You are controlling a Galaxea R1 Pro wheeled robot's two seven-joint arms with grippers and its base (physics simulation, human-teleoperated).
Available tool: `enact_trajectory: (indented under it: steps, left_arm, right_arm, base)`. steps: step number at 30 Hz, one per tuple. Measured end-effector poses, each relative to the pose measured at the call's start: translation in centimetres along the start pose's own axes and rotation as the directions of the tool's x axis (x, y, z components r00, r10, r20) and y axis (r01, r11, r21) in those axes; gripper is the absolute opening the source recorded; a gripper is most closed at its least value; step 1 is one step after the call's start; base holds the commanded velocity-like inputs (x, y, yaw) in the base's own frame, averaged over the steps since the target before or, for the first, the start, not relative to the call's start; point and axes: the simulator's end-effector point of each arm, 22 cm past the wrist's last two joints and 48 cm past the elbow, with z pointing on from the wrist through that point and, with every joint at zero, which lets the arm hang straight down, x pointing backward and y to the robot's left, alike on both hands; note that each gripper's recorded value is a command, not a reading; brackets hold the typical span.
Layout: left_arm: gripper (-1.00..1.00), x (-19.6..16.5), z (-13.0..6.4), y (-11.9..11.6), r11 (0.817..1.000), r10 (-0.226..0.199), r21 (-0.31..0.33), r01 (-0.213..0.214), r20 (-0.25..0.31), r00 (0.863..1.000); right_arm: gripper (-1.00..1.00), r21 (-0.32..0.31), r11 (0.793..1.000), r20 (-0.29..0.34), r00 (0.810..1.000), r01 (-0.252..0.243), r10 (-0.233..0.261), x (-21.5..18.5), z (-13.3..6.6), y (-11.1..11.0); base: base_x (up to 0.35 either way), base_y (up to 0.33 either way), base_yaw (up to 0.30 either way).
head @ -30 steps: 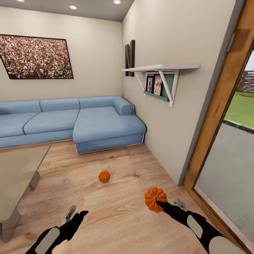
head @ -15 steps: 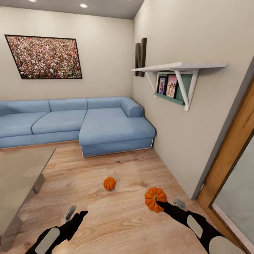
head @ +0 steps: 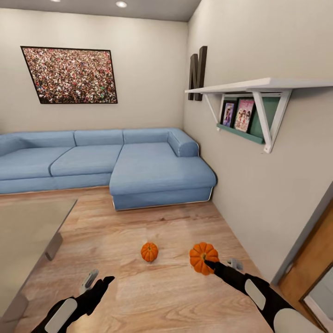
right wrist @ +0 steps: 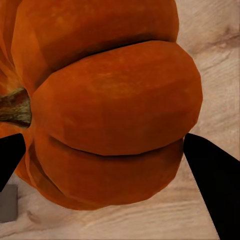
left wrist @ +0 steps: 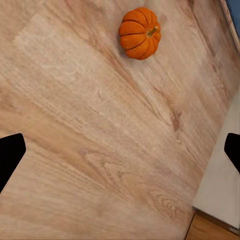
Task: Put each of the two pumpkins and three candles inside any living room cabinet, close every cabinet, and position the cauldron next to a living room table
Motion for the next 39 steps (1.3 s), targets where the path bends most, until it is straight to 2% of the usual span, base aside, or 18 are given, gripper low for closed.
enact_trajectory:
  steps: [3,7,9,10,11,14,16,22,24,28,32,34,36,39]
  left_arm:
    - [1.0,-0.2,-0.1,0.1,1.0,0.001,-0.001,-0.001,0.002,1.0]
    - [1.0,-0.3,-0.1,0.2,1.0,0.002,-0.002,-0.002,0.003,1.0]
    - [1.0,-0.3,-0.1,0.2,1.0,0.002,-0.002,-0.002,0.004,1.0]
    - [1.0,-0.3,-0.1,0.2,1.0,0.002,-0.002,-0.002,0.004,1.0]
    - [1.0,-0.3,-0.1,0.2,1.0,0.002,-0.002,-0.002,0.004,1.0]
    - [1.0,-0.3,-0.1,0.2,1.0,0.002,-0.003,-0.002,0.005,1.0]
    - [1.0,-0.4,-0.1,0.2,1.0,0.002,-0.003,-0.002,0.005,1.0]
    - [1.0,-1.0,-0.3,0.6,1.0,0.006,-0.009,-0.006,0.013,1.0]
    - [1.0,-2.9,-0.9,1.5,1.0,-0.001,-0.02,0.002,0.041,0.999]
    - [1.0,-6.3,-1.8,2.6,0.998,-0.047,-0.029,0.051,0.123,0.991]
    - [1.0,-7.8,-2.2,3.3,0.995,-0.085,-0.031,0.091,0.162,0.983]
    - [1.0,-8.3,-2.4,4.6,0.991,-0.117,-0.047,0.126,0.173,0.978]
    - [1.0,-8.3,-2.7,7.1,0.983,-0.147,-0.086,0.163,0.173,0.974]
    - [1.0,-8.3,-2.9,8.6,0.977,-0.163,-0.107,0.184,0.175,0.971]
  right_arm:
    - [-1.0,-0.026,1.0,0.021,1.0,0.01,-0.01,-1.5,0.0,1.4]
    - [-1.0,-0.09,0.996,-0.033,0.999,-0.005,0.002,-3.2,-0.2,4.8]
    - [-1.0,-0.101,0.995,-0.073,0.997,0.018,-0.025,-3.9,-0.6,6.6]
    - [-1.0,-0.117,0.993,-0.07,0.998,0.002,-0.01,-4.8,-0.8,7.8]
    - [-1.0,-0.102,0.994,-0.078,0.996,0.037,-0.045,-5.7,-1.2,8.5]
    - [-1.0,-0.11,0.993,-0.08,0.995,0.049,-0.058,-7.6,-2.2,10.9]
    - [-1.0,-0.13,0.991,-0.085,0.996,0.027,-0.038,-8.1,-2.7,11.9]
    - [-1.0,-0.149,0.989,-0.091,0.996,0.003,-0.017,-8.6,-3.4,12.6]
    - [-1.0,-0.152,0.988,-0.093,0.996,0.0,-0.015,-8.6,-3.4,12.8]
    - [-1.0,-0.156,0.988,-0.098,0.995,-0.002,-0.014,-8.4,-3.4,13.0]
    - [-1.0,-0.161,0.987,-0.101,0.995,-0.004,-0.013,-8.4,-3.3,13.2]
    - [-1.0,-0.159,0.987,-0.102,0.995,0.0,-0.017,-8.3,-3.3,13.2]
    - [-1.0,-0.156,0.988,-0.105,0.994,0.006,-0.022,-8.2,-3.2,13.2]
    - [-1.0,-0.155,0.988,-0.101,0.995,0.001,-0.017,-8.3,-3.2,13.2]
  base:
    - [0.302,-0.093,0.004]
    - [0.296,-0.099,0.001]
    - [0.288,-0.101,0.0]
    - [0.282,-0.102,0.0]
    - [0.279,-0.102,0.0]
    - [0.275,-0.102,0.0]
    - [0.27,-0.104,0.0]
    - [0.266,-0.104,0.0]
    - [0.261,-0.095,0.0]
    - [0.188,-0.052,0.0]
    - [0.052,-0.013,0.0]
    - [0.017,-0.004,0.0]
    - [0.008,-0.002,0.0]
    - [0.037,-0.001,0.0]
